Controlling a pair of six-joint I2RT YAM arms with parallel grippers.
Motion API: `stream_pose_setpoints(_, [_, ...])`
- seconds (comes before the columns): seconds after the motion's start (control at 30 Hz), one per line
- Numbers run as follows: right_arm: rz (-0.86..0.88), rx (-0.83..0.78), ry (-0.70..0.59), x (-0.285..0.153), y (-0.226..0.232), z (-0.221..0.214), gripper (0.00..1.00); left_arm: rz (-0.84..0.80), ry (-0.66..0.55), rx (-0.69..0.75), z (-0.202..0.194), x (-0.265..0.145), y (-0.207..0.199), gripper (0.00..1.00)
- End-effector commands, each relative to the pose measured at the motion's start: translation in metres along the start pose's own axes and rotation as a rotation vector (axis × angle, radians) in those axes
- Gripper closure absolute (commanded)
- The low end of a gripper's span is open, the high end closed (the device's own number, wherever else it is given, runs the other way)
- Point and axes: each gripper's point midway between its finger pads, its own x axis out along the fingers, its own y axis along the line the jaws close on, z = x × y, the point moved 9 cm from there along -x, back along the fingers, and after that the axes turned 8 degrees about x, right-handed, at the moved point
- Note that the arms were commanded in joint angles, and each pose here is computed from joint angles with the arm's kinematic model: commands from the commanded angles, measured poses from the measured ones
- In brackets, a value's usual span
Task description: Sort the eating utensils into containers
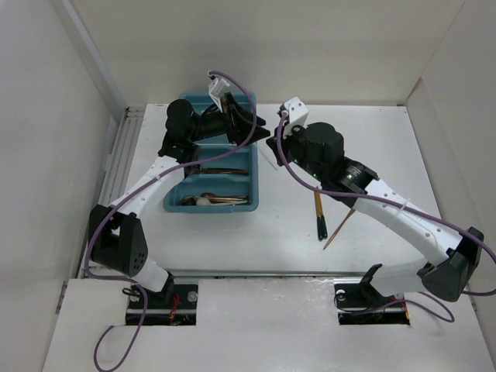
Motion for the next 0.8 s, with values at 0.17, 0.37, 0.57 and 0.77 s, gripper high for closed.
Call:
stream_pose_setpoints(0.17, [0.065, 0.005, -0.119, -0.008, 0.015, 0.028, 1.0, 0.06, -0.034, 0.05, 0.013, 0.003, 0.006, 0.64])
stream_pose_setpoints(0.37, [-0.052, 0.013, -0.09, -0.008, 0.004, 0.017, 1.0, 0.148, 0.013, 0.066, 0.014, -0.009, 0.019, 0.53])
stream_pose_setpoints(0.57, [-0.089, -0.002, -0.026, -0.009, -0.001, 0.002, 1.0, 0.327, 0.145, 0.117, 0.0, -0.034, 0.042, 0.46])
stream_pose_setpoints(0.77, [-0.165, 0.02, 0.046, -0.002, -0.04, -0.001, 0.54, 0.444, 0.183, 0.104, -0.007, -0.044, 0.053, 0.38])
